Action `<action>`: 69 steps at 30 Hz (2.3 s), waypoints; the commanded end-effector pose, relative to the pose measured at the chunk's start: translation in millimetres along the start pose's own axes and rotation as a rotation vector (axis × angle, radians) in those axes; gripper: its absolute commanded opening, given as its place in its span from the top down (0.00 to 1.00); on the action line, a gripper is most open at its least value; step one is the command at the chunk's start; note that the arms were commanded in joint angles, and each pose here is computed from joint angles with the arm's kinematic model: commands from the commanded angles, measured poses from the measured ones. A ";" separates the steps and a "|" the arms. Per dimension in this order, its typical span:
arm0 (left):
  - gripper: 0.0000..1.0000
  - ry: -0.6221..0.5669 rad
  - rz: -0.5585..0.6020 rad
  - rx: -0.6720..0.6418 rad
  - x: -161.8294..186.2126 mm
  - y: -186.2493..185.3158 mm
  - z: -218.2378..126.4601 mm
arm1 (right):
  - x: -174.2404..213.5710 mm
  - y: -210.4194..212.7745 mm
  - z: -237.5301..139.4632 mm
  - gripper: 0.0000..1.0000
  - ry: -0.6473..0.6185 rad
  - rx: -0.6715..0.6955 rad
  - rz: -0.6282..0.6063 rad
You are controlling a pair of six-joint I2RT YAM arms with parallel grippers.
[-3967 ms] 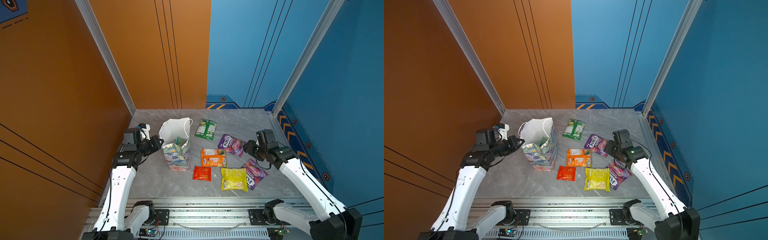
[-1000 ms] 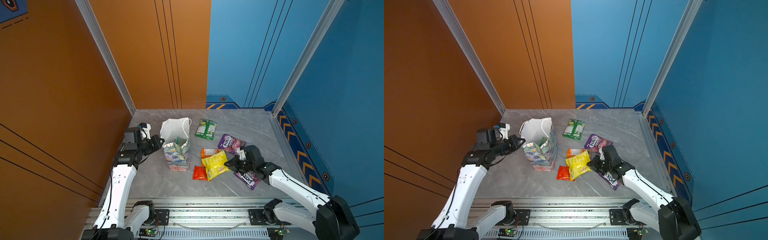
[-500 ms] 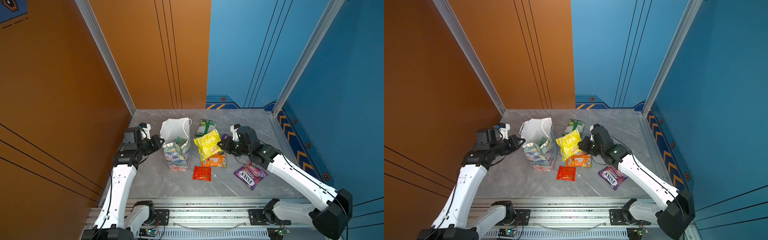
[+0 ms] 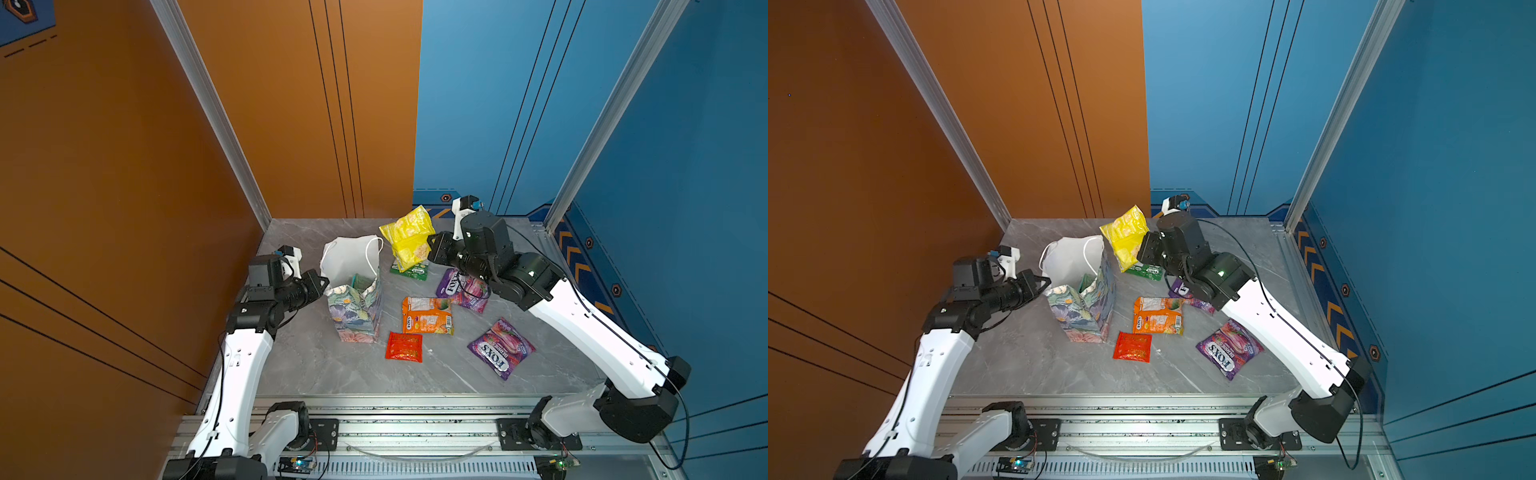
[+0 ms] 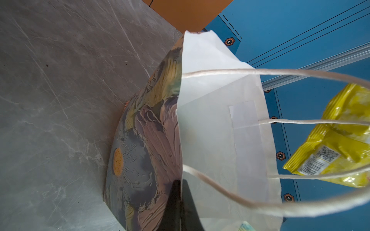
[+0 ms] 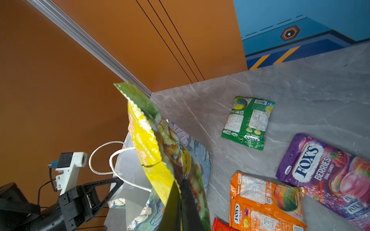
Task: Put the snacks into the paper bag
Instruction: 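Lift the yellow chip bag high with the right gripper, then carry the yellow chip bag over the bag and lower it inside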
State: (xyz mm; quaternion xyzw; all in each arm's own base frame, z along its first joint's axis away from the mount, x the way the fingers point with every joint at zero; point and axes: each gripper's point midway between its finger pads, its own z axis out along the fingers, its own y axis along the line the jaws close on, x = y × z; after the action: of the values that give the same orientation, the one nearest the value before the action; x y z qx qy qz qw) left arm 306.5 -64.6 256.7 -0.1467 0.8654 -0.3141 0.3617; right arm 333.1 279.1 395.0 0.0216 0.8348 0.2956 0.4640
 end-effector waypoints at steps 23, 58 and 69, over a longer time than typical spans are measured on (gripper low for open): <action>1.00 -0.006 0.043 0.016 -8.3 -15.2 -0.1 | -20.8 117.8 32.0 1.00 -0.136 -0.001 -0.331; 1.00 -0.004 0.049 0.001 -2.7 -15.1 3.2 | 49.0 64.9 41.1 1.00 0.001 0.176 -0.320; 1.00 -0.004 0.048 0.002 -2.6 -15.3 2.8 | 58.5 56.1 50.3 1.00 0.039 0.212 -0.326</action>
State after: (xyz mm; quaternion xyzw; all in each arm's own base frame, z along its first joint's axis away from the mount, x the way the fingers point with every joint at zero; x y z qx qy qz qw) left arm 310.3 -76.2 258.9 -0.1305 0.8709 -0.3087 0.3596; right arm 325.6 374.0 367.0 -0.0787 0.8537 0.1446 0.4941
